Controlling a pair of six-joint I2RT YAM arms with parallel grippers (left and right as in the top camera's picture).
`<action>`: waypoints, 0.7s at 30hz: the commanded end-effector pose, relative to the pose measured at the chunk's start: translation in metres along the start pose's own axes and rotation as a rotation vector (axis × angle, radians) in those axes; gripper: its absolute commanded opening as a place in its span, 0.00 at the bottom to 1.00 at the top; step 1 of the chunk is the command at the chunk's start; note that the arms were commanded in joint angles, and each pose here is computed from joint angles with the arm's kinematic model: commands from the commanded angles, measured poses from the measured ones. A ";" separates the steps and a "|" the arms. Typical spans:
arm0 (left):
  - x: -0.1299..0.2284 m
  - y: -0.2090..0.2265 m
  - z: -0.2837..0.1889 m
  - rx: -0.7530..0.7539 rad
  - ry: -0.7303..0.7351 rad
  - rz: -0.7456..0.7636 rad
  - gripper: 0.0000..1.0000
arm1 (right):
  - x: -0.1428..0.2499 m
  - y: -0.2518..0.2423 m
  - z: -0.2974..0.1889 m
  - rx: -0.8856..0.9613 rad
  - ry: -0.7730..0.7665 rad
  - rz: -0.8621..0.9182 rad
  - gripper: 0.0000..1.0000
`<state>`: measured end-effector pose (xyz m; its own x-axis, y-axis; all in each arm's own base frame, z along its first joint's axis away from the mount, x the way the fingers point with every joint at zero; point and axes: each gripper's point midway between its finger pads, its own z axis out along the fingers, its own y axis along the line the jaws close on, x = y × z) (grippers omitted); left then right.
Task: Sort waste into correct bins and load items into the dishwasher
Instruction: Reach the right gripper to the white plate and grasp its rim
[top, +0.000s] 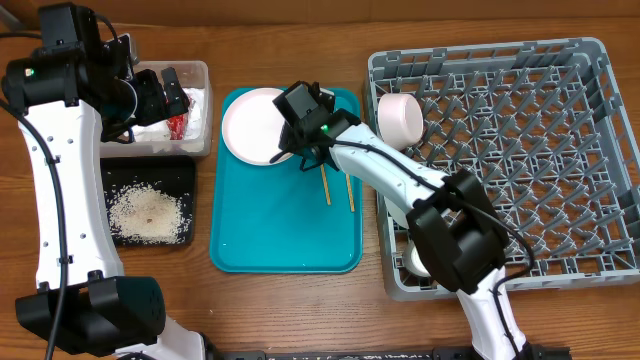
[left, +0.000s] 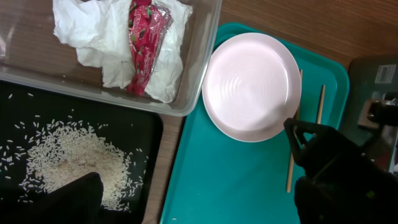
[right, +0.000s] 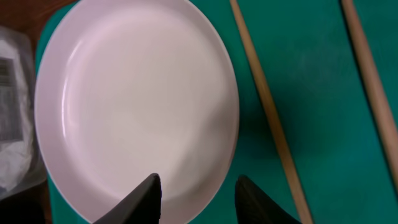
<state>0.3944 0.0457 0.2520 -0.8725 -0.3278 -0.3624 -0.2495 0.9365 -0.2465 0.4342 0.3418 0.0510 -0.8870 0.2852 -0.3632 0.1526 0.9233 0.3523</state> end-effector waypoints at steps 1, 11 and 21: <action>-0.005 -0.003 -0.013 0.012 -0.038 0.017 1.00 | 0.011 -0.003 0.019 0.002 0.038 0.030 0.36; -0.005 -0.003 -0.013 0.012 -0.038 0.017 1.00 | 0.022 -0.012 0.033 0.031 0.076 0.053 0.04; -0.005 -0.003 -0.013 0.012 -0.038 0.017 1.00 | -0.012 0.000 -0.016 0.023 -0.030 -0.022 0.04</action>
<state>0.3944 0.0457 0.2520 -0.8725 -0.3278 -0.3624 -0.2495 0.9365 -0.2465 0.4223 0.3372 0.0144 -0.9128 0.2974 -0.2800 0.2067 0.9276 0.3112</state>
